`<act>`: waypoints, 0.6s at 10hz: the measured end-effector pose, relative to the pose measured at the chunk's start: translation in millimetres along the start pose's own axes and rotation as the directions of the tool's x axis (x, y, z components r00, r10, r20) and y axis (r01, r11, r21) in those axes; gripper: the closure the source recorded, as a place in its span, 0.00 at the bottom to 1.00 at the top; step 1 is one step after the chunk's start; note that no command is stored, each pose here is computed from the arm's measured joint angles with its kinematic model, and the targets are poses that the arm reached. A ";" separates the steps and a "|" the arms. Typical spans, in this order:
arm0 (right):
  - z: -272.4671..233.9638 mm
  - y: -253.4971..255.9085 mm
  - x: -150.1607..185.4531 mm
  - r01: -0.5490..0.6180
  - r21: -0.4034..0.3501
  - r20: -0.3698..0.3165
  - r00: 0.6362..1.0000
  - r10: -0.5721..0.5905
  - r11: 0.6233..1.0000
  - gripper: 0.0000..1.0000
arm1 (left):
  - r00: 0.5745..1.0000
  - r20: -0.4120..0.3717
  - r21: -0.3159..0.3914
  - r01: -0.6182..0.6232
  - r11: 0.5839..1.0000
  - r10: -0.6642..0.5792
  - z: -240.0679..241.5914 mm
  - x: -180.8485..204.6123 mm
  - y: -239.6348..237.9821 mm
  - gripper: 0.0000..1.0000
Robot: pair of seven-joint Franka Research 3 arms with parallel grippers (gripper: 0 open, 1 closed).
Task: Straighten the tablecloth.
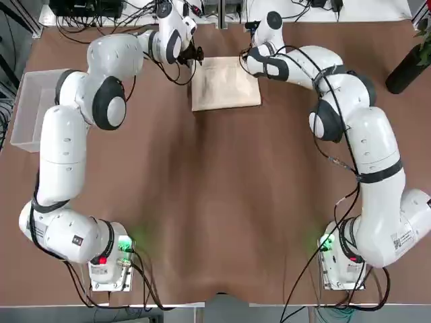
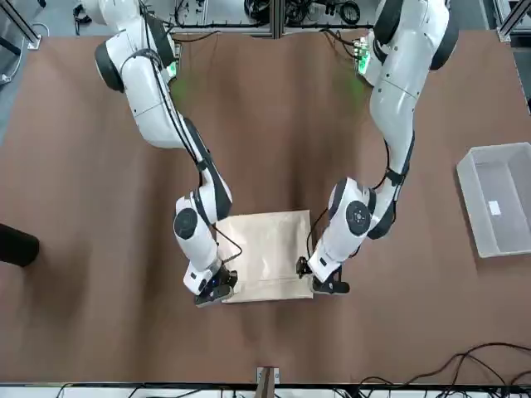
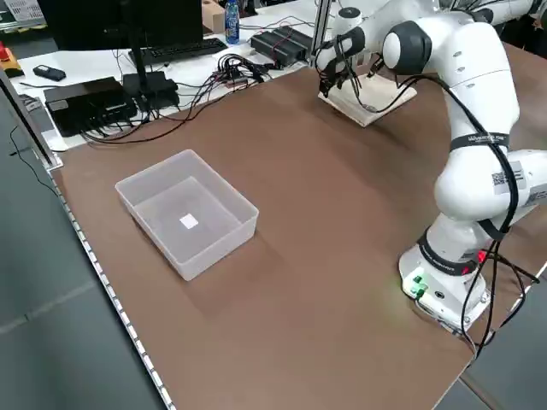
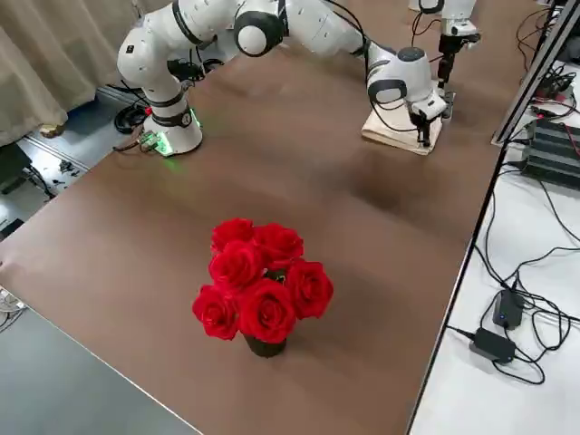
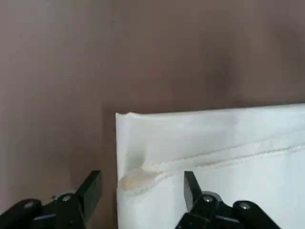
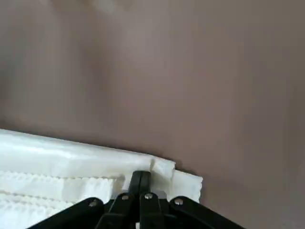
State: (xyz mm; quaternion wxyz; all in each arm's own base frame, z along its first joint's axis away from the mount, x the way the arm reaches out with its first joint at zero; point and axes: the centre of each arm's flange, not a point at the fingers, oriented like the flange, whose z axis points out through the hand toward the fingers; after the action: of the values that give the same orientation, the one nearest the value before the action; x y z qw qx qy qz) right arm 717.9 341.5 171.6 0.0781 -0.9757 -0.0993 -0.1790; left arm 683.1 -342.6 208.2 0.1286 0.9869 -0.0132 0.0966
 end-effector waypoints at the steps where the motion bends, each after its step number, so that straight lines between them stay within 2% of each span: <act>1: 0.0 0.0 0.0 0.000 0.000 0.000 1.000 0.000 1.000 0.99 | 1.000 0.008 0.002 -0.004 1.000 0.004 3.1 -3.9 1.8 0.25; 3: -0.1 0.4 0.2 0.000 -0.001 0.000 1.000 0.000 1.000 0.99 | 1.000 0.017 0.004 -0.006 1.000 0.006 6.7 -8.2 2.9 0.28; 5: -0.1 0.7 0.2 0.000 -0.001 0.000 1.000 0.000 1.000 0.99 | 1.000 0.021 0.006 -0.006 1.000 0.006 8.4 -9.8 2.1 0.48; 6: -0.1 0.8 0.3 -0.001 -0.001 0.000 1.000 0.001 1.000 0.99 | 1.000 0.021 0.006 -0.006 1.000 0.006 8.5 -9.7 1.8 0.52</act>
State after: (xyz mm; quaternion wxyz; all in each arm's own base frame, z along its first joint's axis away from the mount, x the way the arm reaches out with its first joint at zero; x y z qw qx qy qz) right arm 718.3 340.8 171.7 0.0778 -0.9757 -0.0989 -0.1792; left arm 675.1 -346.5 198.7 0.1252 0.9882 -0.0170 0.0865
